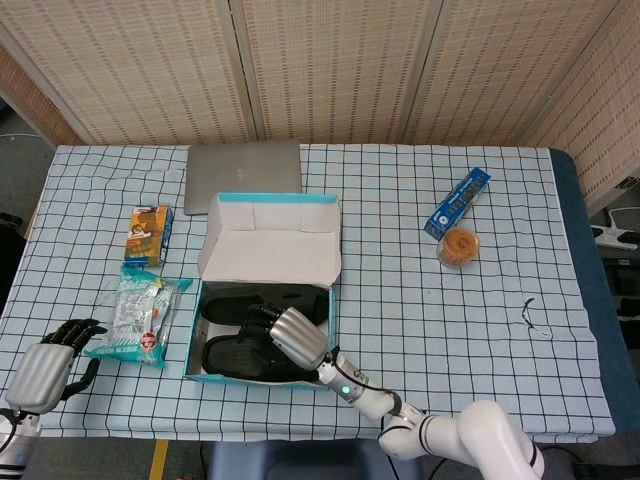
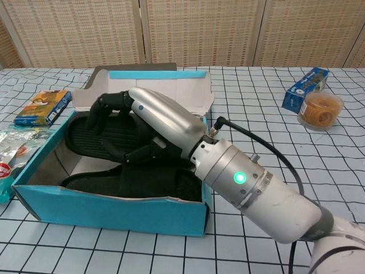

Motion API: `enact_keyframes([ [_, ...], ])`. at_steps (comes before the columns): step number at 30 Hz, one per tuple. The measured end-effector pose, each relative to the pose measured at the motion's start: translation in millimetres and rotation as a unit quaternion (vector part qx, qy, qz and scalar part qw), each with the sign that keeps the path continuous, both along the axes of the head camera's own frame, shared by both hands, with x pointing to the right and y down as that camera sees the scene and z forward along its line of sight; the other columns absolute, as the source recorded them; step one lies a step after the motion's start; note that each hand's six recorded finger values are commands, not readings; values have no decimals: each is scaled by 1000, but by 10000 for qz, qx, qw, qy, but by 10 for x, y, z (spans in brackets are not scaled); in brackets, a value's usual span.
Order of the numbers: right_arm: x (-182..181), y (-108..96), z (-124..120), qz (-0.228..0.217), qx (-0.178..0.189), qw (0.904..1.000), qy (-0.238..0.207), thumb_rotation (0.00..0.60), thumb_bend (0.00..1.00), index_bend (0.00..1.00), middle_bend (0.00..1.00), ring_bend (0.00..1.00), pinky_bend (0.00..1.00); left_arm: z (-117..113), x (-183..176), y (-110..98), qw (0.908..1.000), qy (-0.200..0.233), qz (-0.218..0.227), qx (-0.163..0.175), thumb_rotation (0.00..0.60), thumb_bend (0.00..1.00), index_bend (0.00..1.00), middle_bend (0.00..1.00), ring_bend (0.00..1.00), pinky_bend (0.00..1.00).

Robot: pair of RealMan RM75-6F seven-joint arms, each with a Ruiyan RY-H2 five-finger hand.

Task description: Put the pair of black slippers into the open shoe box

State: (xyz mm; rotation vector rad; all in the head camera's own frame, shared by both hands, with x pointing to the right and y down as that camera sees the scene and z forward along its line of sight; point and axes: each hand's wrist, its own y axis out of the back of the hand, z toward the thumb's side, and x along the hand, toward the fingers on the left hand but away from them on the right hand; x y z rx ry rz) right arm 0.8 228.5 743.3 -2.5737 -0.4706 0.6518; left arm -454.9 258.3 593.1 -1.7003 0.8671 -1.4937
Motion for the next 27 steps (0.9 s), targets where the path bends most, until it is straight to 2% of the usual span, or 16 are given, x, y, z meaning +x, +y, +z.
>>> enact_keyframes([
  [4, 152, -59, -247, -72, 152, 9998, -132, 600, 345, 281, 321, 153, 215, 10, -14, -1, 10000, -19, -36, -10, 600, 472, 277, 206, 176, 399],
  [7, 412, -136, -428, -79, 372, 9993, -15, 600, 344, 267, 321, 152, 215, 8, -23, -7, 10000, -52, -31, 7, 600, 472, 277, 207, 175, 399],
  [10, 794, -197, -582, -25, 712, 9968, 358, 600, 343, 273, 321, 152, 216, -1, -23, -9, 10000, -63, -41, 39, 600, 472, 277, 206, 175, 399],
  [12, 1159, -243, -640, 64, 1076, 9908, 821, 600, 343, 279, 321, 152, 216, -4, -18, -7, 9999, -86, -22, 52, 600, 472, 277, 206, 175, 399],
  [13, 1342, -259, -657, 124, 1251, 9863, 1064, 600, 342, 280, 321, 152, 216, -3, -16, -5, 9999, -99, -13, 58, 600, 472, 277, 206, 175, 399],
  [15, 1821, -269, -695, 348, 1653, 9711, 1688, 600, 342, 279, 321, 150, 216, 2, -15, -4, 9999, -122, -13, 67, 600, 471, 277, 206, 175, 400],
  [17, 2322, -231, -736, 656, 1937, 9513, 2306, 600, 341, 272, 315, 140, 215, 9, -16, -8, 9999, -132, -33, 75, 600, 471, 277, 206, 175, 400],
  [20, 2917, -142, -801, 1067, 2127, 9259, 2936, 600, 321, 258, 289, 112, 173, 16, -14, -6, 9998, -176, -23, 86, 600, 471, 277, 206, 175, 399],
  [25, 3363, -113, -869, 1412, 2161, 9144, 3120, 600, 280, 254, 284, 107, 154, 28, 10, -3, 9997, -209, 24, 93, 600, 471, 277, 206, 175, 400],
  [27, 3509, -127, -949, 1550, 2388, 9060, 3132, 600, 280, 254, 284, 107, 153, 30, 15, 4, 9997, -222, 42, 86, 600, 470, 277, 206, 176, 399],
])
